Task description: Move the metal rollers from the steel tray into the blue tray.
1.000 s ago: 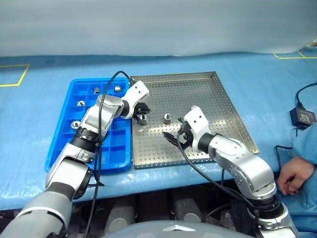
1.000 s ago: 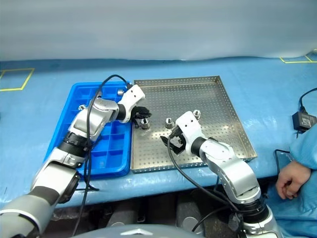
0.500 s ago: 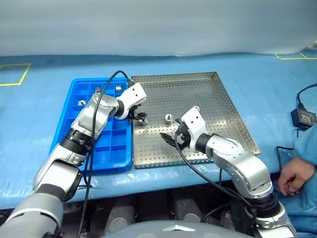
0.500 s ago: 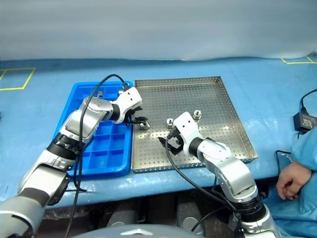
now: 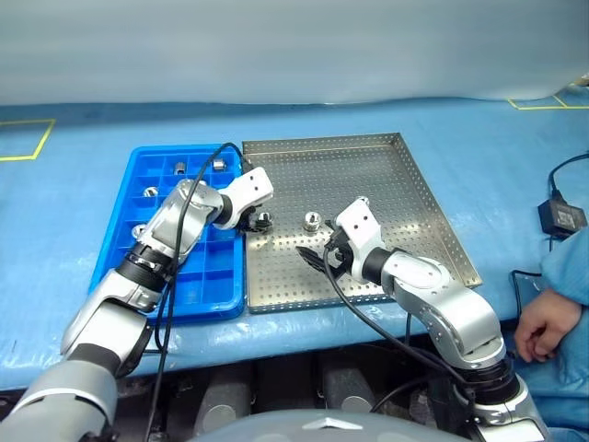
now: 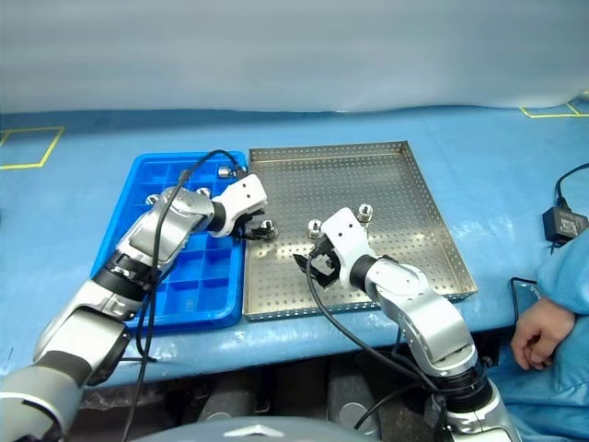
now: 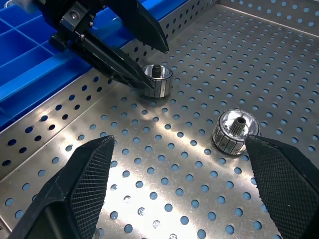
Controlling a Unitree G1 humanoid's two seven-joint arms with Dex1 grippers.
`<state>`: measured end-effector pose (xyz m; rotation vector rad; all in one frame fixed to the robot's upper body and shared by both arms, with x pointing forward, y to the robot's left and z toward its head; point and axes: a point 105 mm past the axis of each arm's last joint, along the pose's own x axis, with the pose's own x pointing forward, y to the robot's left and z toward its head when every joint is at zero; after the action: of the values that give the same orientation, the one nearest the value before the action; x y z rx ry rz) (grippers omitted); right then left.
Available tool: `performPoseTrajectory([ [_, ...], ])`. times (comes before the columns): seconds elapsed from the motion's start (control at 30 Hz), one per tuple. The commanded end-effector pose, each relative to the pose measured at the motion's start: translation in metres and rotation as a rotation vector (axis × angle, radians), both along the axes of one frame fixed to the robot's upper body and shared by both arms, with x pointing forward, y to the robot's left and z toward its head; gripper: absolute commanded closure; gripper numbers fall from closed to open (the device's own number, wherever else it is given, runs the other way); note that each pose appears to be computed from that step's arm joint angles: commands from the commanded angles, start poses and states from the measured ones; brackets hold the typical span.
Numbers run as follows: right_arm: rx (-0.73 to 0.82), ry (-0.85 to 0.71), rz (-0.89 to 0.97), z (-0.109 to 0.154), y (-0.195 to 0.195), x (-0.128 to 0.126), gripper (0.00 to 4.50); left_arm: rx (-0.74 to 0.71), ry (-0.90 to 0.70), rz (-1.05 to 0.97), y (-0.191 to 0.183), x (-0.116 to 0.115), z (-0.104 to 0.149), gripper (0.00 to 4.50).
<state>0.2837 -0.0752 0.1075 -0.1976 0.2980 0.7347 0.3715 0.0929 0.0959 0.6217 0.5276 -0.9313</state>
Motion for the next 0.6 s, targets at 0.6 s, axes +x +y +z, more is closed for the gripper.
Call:
performPoseTrajectory([
  [0.6, 0.011, -0.057, -0.003, 0.014, -0.001, 0.002, 0.09, 0.02, 0.057, 0.008, -0.002, -0.003, -0.018, 3.15],
])
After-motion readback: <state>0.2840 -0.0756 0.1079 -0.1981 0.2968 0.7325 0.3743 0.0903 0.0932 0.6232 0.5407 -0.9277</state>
